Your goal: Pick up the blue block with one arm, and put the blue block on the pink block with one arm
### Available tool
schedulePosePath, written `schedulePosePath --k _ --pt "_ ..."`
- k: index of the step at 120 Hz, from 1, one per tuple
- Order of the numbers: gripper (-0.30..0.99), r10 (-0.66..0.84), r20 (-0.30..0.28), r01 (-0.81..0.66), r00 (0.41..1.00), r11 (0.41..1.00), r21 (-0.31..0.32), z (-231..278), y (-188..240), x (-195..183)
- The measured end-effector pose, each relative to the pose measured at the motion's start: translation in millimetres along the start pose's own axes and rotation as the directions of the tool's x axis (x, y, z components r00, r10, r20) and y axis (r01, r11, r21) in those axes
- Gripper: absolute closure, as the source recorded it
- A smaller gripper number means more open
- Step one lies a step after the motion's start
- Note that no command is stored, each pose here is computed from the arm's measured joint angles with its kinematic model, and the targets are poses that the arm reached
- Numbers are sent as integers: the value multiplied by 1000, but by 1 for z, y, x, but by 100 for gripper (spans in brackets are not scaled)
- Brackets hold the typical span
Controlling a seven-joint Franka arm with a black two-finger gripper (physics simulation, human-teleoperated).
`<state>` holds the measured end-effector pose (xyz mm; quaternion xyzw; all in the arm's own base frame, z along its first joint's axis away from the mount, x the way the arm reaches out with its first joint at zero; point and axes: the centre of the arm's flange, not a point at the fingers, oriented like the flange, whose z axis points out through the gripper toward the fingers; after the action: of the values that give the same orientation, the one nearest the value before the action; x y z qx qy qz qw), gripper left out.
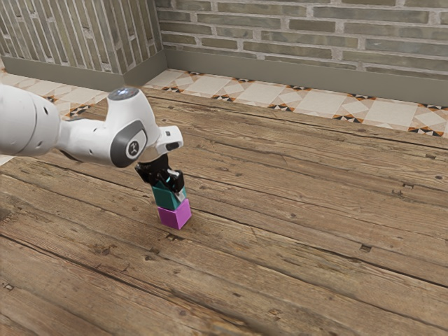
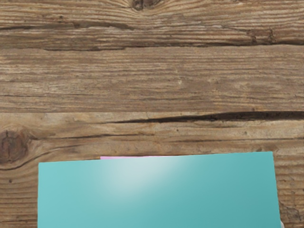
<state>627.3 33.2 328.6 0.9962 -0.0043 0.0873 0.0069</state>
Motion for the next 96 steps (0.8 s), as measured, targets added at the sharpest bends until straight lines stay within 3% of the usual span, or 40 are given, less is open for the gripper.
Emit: schedulePosePath --k 22,29,59,96 --pt "39 -7 -1 7 1000 1000 -1 1 0 1" --pt "28 -8 -1 8 1000 1000 -6 1 0 0" --pt "11 10 -4 -10 1000 1000 -23 -1 0 1" --pt "3 40 -68 -42 997 999 -19 -58 1 6"
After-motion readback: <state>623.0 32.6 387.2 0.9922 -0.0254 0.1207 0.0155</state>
